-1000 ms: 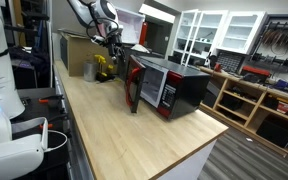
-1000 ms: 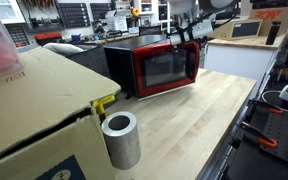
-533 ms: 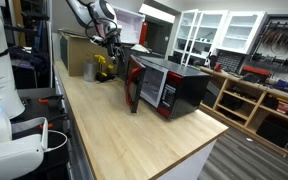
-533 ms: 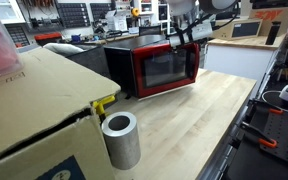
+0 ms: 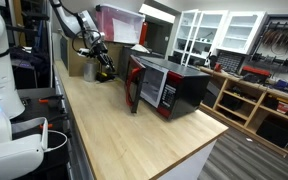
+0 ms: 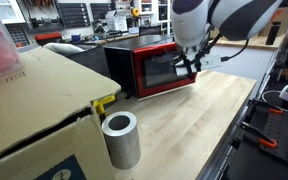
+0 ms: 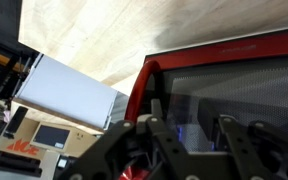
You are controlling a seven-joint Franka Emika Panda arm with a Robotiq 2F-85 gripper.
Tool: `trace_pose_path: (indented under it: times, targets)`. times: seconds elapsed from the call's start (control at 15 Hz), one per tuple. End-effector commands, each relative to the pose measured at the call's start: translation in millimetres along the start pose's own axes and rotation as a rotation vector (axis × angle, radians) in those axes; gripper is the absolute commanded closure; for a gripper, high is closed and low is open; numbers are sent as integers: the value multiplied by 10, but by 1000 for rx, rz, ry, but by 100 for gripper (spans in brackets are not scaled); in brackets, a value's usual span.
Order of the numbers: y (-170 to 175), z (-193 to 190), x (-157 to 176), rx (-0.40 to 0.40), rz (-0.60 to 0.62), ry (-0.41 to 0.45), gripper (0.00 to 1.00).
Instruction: Close the door of the microwave
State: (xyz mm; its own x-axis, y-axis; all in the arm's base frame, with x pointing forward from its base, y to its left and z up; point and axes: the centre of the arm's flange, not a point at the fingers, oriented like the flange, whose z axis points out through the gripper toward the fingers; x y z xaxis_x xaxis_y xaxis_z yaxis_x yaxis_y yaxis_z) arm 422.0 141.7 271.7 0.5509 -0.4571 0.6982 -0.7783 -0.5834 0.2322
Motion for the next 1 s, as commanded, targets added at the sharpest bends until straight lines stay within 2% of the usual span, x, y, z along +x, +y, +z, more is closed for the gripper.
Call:
trace_pose_path:
  times: [0.0,0.13,0.33,0.67,0.93]
  targets:
    - [38,410,-334,-10,-23,209,88]
    - [65,654,-348,-16,-65,333,99]
    - [66,893,-295,-7,-121,485,100]
    - [105,1150,-307,13,-222,615,100]
    - [129,1395,-173,19,-276,686,100]
